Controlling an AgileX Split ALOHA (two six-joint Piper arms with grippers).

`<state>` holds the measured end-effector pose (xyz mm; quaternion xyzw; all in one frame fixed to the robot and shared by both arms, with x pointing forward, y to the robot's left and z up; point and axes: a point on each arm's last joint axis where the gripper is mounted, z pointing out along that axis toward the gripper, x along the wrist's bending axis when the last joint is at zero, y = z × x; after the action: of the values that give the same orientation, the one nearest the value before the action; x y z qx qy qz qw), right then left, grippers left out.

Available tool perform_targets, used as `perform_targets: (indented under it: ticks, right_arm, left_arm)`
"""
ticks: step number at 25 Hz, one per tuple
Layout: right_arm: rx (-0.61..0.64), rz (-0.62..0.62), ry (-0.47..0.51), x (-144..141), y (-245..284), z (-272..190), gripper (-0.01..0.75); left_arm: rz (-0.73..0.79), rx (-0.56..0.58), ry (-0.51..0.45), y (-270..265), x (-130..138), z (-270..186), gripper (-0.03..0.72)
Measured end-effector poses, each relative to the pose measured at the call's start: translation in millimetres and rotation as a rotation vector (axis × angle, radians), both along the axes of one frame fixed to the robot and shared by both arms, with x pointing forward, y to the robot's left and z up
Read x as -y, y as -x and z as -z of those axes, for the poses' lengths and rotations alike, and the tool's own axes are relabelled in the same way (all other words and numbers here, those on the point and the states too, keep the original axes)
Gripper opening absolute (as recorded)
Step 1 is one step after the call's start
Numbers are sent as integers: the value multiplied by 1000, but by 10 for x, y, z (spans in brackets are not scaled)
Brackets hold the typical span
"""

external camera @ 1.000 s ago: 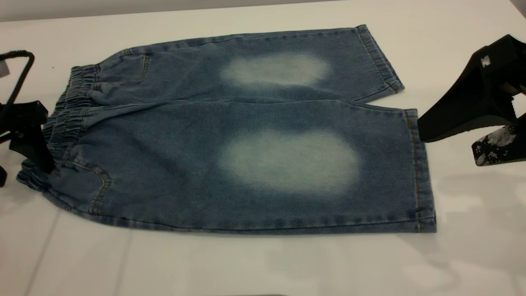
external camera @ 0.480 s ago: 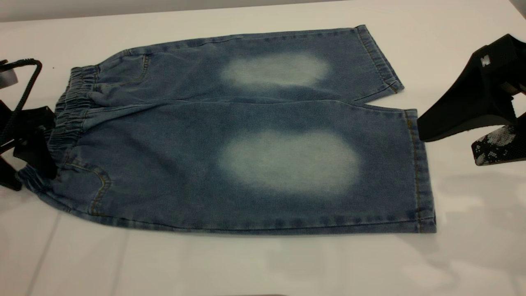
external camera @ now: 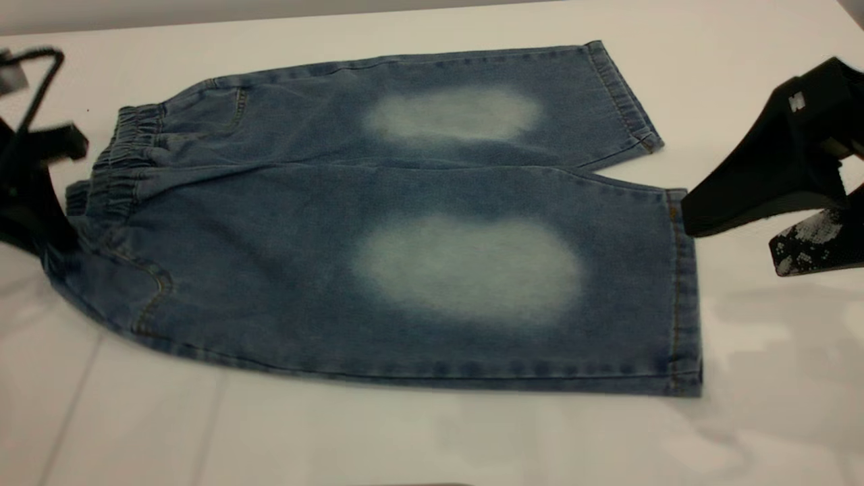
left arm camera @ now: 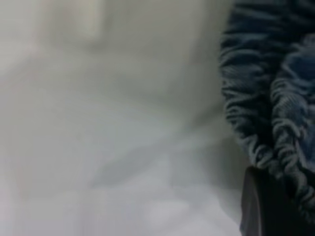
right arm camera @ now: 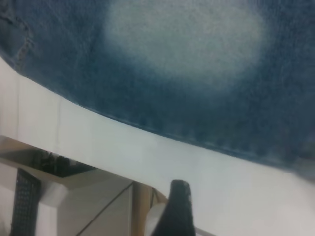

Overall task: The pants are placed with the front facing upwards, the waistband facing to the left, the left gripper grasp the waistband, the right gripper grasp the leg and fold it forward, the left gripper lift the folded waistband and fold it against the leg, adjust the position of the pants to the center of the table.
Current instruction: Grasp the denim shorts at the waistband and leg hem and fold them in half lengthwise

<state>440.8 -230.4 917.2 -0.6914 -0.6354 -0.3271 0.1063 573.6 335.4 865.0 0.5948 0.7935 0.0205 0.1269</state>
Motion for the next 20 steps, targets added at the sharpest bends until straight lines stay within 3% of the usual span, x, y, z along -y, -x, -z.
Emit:
perform_targets:
  ticks: [5,12,20]
  right_arm:
    - [-36,-37,115,-64,-15,232,579]
    - [-5,-208,326,-248,17,509,579]
    - [24,-343,414,-500,-99,702,571]
  left_arm:
    - [6,15,0,-26,-1,-66,77]
    - [7,12,1,-23,1,-66,77]
    - [7,10,2,-21,2,-65,77]
